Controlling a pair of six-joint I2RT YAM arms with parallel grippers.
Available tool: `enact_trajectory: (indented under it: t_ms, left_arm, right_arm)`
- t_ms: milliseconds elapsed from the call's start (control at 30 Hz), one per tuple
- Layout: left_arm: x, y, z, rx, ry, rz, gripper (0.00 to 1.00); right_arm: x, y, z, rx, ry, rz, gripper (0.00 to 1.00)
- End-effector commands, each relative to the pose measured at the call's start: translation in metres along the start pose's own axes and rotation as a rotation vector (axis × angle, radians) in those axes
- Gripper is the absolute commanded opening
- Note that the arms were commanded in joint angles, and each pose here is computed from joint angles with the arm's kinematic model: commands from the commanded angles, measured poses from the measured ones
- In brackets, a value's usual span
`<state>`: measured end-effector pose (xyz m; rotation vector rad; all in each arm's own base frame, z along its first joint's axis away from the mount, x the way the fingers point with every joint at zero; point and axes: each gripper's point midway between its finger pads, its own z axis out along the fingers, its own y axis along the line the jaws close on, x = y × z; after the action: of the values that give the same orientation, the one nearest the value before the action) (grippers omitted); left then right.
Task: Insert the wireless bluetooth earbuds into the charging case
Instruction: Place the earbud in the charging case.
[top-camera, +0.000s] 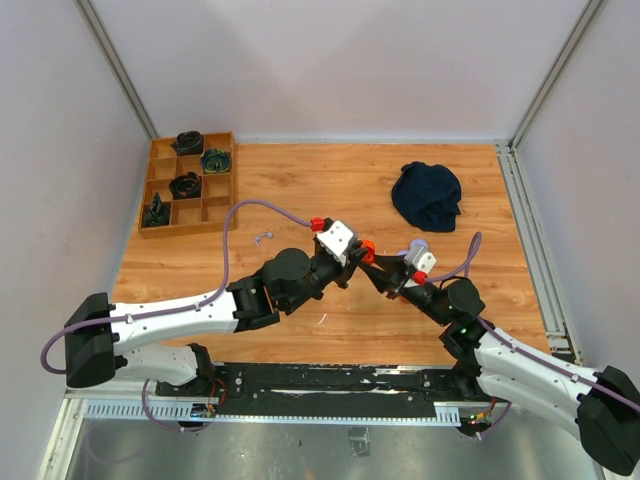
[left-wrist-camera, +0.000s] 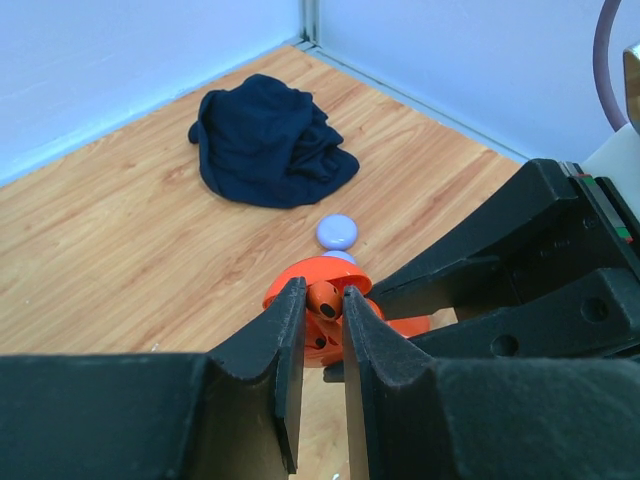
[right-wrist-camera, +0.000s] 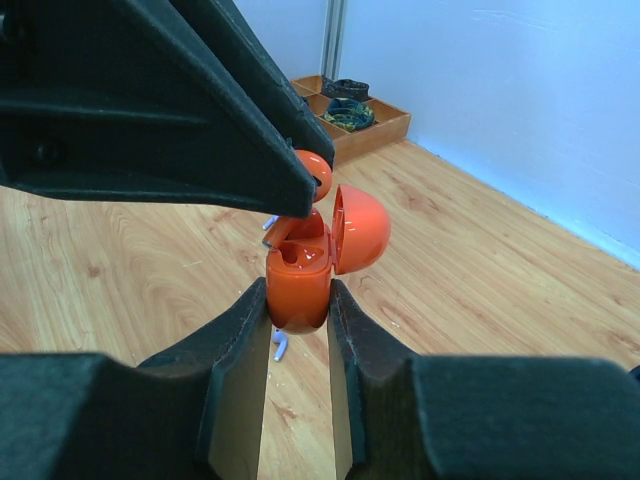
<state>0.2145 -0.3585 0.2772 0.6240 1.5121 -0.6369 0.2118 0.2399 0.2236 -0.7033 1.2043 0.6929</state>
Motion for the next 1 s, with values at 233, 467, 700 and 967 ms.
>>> enact_trajectory:
  t_ms: [233, 467, 700, 967]
  left_arm:
    - [0.002, 0.0, 0.001, -0.011, -0.033, 0.057, 0.22]
    - [0.003, -0.002, 0.003, -0.001, -0.032, 0.076, 0.22]
    - [0.006, -0.007, -0.002, 0.035, -0.03, 0.123, 0.22]
    - [0.01, -0.011, -0.011, 0.058, -0.031, 0.209, 0.23]
  right_arm:
    - [-0.035, -0.006, 0.005, 0.006, -0.098, -0.009, 0.08]
    - [-0.036, -0.005, 0.005, 0.003, -0.099, -0.007, 0.08]
    - [-0.037, -0.008, 0.003, 0.018, -0.102, -0.012, 0.08]
    - [-0.04, -0.009, 0.002, 0.027, -0.112, -0.013, 0.08]
